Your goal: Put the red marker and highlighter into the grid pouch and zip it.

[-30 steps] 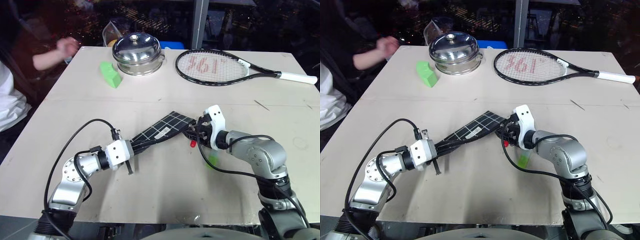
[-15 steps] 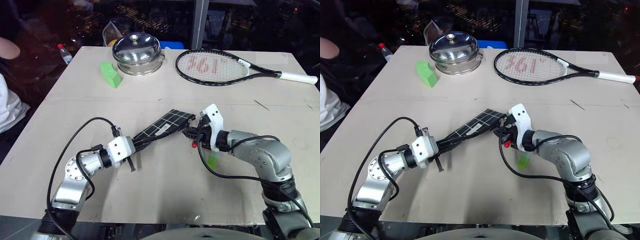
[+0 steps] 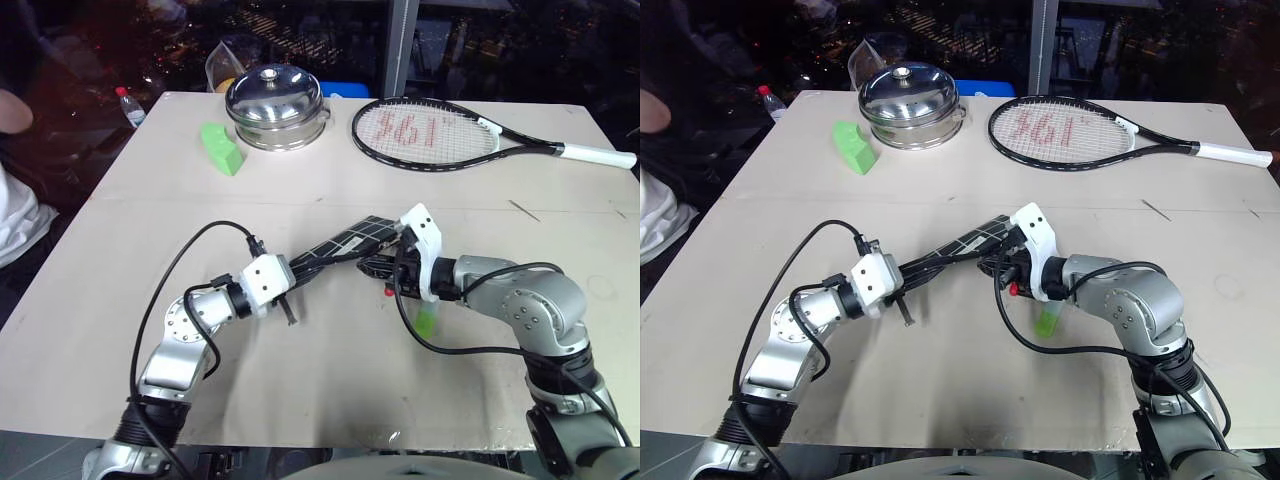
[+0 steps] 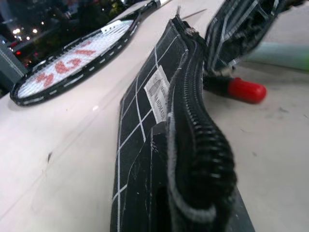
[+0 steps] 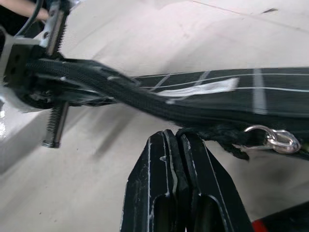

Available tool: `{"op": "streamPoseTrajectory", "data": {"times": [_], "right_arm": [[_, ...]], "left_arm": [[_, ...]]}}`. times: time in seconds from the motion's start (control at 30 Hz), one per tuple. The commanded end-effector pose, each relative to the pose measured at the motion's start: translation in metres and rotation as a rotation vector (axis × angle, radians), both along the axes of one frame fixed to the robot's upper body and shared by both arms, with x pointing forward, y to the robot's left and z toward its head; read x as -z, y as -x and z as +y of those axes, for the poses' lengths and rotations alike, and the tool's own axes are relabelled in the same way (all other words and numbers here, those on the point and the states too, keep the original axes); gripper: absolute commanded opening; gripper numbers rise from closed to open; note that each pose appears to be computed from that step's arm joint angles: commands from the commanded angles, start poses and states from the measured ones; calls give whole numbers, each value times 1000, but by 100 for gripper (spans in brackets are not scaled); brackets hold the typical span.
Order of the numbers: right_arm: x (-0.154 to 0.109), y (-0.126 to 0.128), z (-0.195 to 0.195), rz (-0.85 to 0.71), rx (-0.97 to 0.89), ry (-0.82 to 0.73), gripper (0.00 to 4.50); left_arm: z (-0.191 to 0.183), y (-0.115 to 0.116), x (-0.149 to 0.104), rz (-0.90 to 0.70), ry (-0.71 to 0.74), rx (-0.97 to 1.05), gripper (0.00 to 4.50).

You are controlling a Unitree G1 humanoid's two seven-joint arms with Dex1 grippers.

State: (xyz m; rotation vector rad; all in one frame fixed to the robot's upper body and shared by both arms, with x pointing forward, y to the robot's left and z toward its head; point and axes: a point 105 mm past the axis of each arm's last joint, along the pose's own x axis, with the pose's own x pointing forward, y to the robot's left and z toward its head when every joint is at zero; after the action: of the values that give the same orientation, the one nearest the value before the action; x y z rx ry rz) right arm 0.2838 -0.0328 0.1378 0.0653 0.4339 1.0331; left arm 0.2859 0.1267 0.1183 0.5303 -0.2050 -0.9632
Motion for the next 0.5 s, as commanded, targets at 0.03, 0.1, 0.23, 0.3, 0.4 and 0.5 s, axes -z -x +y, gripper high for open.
{"op": "streamPoseTrajectory", "data": {"times": [0.03, 0.1, 0.23, 0.3, 0.4, 0.5], "right_arm": [[-18, 11, 9, -52, -73, -37, 4], [-20, 14, 10, -52, -91, -37, 4], [-27, 18, 12, -38, -134, -70, 4], [-26, 15, 13, -25, -143, -78, 4], [-26, 14, 14, -16, -153, -86, 4], [-26, 14, 16, -17, -158, -86, 4]], "left_arm": [[-13, -6, -10, -40, 21, 0, 0], [-19, -12, -12, -43, 28, -18, 0], [-29, -23, -4, -37, 1, -53, 0], [-35, -27, -1, -42, -11, -55, 0], [-47, -30, 3, -63, -44, -40, 0], [-59, -33, 7, -106, -87, -18, 0]]}}
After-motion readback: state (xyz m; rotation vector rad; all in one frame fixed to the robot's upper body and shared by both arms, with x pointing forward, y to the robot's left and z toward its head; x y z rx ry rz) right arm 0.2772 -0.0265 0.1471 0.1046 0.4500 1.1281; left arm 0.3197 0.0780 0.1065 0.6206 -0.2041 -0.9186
